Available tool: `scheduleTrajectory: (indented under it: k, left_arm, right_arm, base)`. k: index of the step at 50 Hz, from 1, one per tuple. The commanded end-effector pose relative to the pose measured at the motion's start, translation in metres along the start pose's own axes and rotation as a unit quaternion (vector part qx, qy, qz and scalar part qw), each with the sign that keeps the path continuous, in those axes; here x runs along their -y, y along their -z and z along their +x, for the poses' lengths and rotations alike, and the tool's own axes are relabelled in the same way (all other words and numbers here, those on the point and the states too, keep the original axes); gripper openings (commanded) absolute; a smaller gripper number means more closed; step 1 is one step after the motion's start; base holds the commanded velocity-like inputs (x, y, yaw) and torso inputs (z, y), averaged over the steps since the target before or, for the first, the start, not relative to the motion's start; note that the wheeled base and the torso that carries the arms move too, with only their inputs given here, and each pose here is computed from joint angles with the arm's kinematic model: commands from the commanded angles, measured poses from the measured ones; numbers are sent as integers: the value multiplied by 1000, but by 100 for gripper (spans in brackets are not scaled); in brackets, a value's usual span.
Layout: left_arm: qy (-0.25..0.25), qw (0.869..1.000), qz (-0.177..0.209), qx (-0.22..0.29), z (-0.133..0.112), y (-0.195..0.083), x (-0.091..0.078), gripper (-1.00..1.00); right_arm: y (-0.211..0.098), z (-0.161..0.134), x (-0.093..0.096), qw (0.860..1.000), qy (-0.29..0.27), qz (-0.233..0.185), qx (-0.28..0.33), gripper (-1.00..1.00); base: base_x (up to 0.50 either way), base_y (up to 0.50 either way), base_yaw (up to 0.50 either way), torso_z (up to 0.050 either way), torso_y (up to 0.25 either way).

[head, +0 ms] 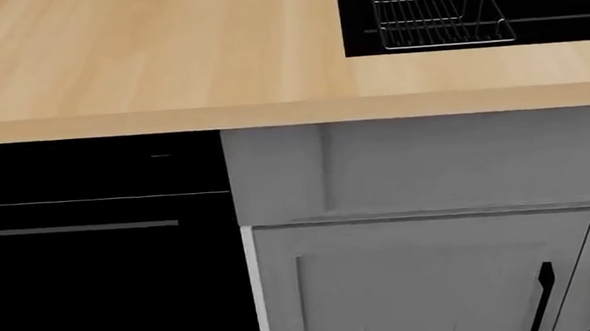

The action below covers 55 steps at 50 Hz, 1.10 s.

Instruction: Open the dishwasher door

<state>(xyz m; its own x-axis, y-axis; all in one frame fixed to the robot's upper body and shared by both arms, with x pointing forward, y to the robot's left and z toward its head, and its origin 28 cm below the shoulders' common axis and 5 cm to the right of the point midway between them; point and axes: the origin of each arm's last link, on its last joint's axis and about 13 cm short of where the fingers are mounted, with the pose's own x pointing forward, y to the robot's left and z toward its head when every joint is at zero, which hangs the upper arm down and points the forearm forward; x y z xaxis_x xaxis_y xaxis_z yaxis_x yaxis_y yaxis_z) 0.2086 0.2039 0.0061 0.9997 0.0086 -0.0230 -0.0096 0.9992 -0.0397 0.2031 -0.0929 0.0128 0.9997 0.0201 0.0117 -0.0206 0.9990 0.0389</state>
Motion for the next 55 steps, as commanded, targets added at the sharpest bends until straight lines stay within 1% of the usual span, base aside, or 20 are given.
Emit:
scheduleTrajectory:
  k: [1, 6, 21, 30, 34, 55]
  left_arm:
    - [1, 1000, 2, -2, 2, 3, 0, 100]
    - [1, 1000, 4, -3, 1, 7, -1, 100]
    - [1, 1000, 9, 0, 1, 4, 0, 100]
    - [2, 1000, 14, 1, 0, -3, 1, 100]
    - [2, 1000, 16, 2, 0, -3, 1, 100]
    - [2, 1000, 19, 9, 3, -1, 0, 100]
  right_arm:
    - [1, 0, 0, 1000, -1, 1, -1, 100]
    - [2, -1, 0, 1000, 2, 2, -3, 100]
    - [4, -1, 1, 1000, 5, 7, -5, 100]
    - [3, -1, 1, 1000, 5, 9, -4, 100]
    - [4, -1, 1, 1000, 2, 2, -6, 100]
    - [2, 0, 1, 1000, 2, -1, -4, 100]
  base:
    - [0, 0, 0, -50, 0]
    - [0, 0, 0, -50, 0]
    - [0, 0, 0, -50, 0]
    - [0, 0, 0, 0, 0]
    - [47, 0, 0, 0, 0]
    - [370, 0, 0, 0, 0]
